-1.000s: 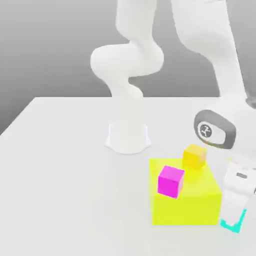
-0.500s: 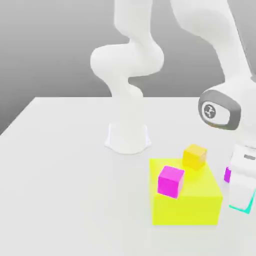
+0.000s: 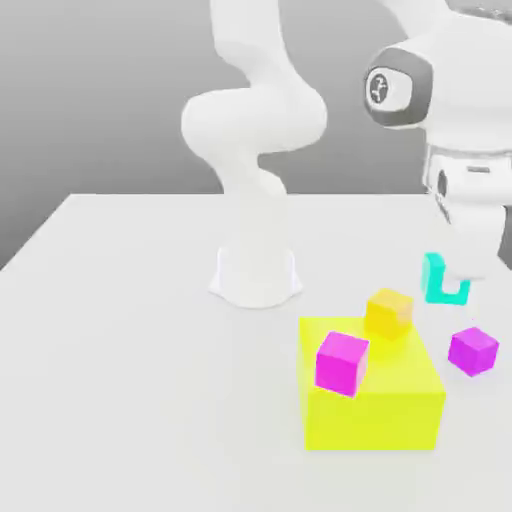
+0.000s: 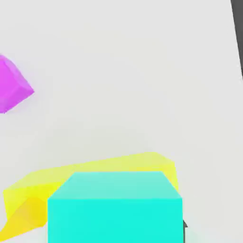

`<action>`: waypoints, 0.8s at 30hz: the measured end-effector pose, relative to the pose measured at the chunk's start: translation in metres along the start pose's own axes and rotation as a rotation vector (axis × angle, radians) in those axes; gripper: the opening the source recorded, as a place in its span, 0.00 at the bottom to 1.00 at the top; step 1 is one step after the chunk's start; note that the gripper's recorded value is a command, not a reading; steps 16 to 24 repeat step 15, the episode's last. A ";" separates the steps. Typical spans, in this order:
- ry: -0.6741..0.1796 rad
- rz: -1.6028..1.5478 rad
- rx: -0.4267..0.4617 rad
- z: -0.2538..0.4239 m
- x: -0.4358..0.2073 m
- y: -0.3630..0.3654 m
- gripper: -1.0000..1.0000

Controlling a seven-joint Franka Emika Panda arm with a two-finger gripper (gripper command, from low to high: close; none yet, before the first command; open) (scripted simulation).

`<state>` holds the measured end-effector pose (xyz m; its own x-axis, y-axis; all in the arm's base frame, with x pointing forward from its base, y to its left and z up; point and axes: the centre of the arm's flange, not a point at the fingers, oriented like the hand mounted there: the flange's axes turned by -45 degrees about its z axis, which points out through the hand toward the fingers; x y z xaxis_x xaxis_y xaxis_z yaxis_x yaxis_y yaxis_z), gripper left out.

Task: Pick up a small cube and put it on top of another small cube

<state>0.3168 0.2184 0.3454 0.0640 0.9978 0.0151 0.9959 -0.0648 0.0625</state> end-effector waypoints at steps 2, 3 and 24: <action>0.012 -0.060 0.009 -0.010 -0.009 -0.013 0.00; 0.020 -0.092 0.014 -0.014 -0.013 -0.019 0.00; -0.011 -0.136 0.066 0.060 -0.031 -0.048 1.00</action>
